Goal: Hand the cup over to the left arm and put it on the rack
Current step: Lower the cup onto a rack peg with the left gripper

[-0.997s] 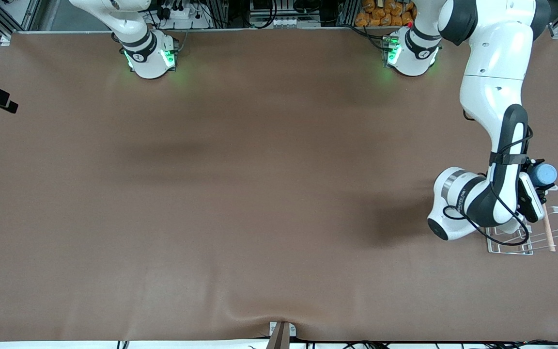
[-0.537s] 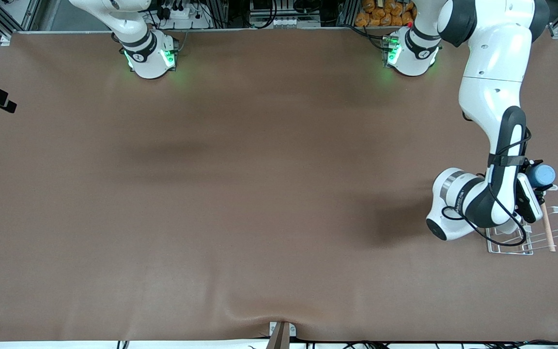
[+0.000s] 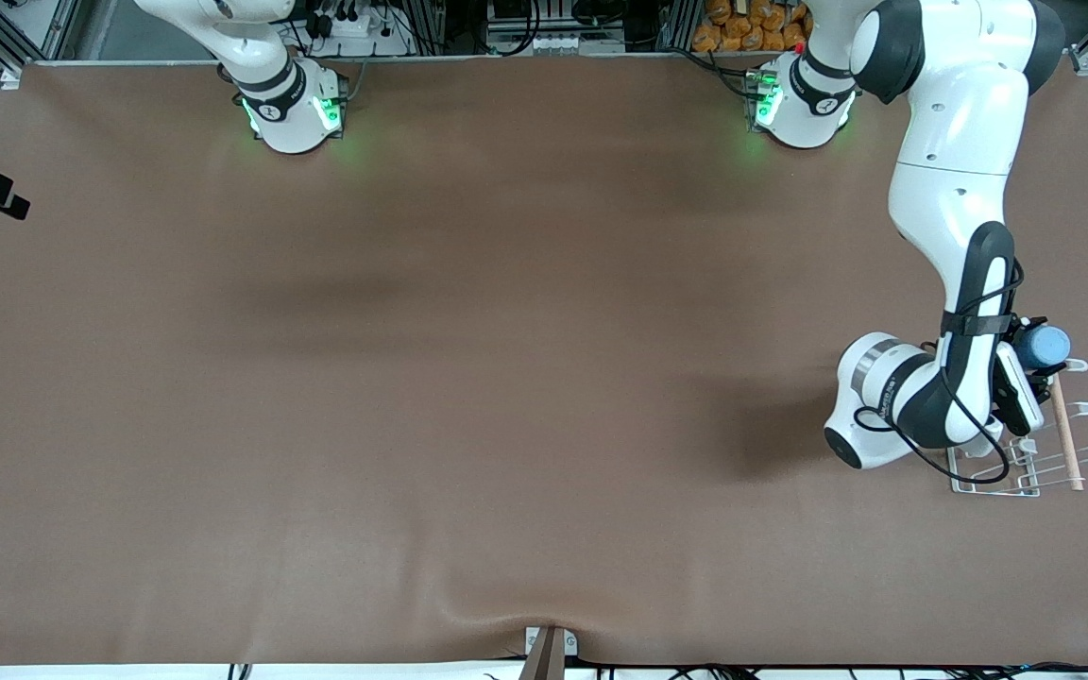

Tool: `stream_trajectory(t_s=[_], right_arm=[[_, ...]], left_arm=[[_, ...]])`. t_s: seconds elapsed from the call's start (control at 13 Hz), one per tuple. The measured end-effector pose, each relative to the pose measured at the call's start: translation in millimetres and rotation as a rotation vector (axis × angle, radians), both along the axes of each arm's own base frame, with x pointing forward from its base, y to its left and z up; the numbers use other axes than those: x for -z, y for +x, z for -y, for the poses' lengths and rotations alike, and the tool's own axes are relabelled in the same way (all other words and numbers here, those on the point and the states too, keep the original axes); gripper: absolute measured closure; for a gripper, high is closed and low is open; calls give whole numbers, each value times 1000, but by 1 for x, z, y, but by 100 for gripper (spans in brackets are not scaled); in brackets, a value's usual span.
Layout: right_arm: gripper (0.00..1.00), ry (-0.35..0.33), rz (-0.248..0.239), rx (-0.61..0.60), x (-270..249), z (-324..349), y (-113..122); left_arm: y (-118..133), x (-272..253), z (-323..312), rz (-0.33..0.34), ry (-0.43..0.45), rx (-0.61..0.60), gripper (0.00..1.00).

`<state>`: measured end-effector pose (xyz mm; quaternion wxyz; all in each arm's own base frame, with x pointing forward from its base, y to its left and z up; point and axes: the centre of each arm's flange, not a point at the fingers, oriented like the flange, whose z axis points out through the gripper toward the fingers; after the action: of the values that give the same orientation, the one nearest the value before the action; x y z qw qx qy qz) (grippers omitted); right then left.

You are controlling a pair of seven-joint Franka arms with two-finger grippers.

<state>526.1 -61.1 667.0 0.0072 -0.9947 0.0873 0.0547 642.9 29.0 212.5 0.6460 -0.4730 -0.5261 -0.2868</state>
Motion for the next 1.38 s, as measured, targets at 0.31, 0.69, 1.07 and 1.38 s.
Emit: stream_trajectory(t_s=[0.31, 0.69, 1.07, 1.38], right_arm=[[0, -1, -1, 2, 0, 1, 0], [0, -2, -2, 2, 0, 1, 0], [0, -4, -2, 2, 0, 1, 0], [0, -2, -20, 1, 1, 1, -3]], left_arm=[[-1, 11, 0, 7, -4, 2, 28], [-4, 23, -7, 21, 1, -7, 28], [-3, 24, -9, 27, 5, -11, 11], [-3, 24, -9, 21, 3, -10, 0]])
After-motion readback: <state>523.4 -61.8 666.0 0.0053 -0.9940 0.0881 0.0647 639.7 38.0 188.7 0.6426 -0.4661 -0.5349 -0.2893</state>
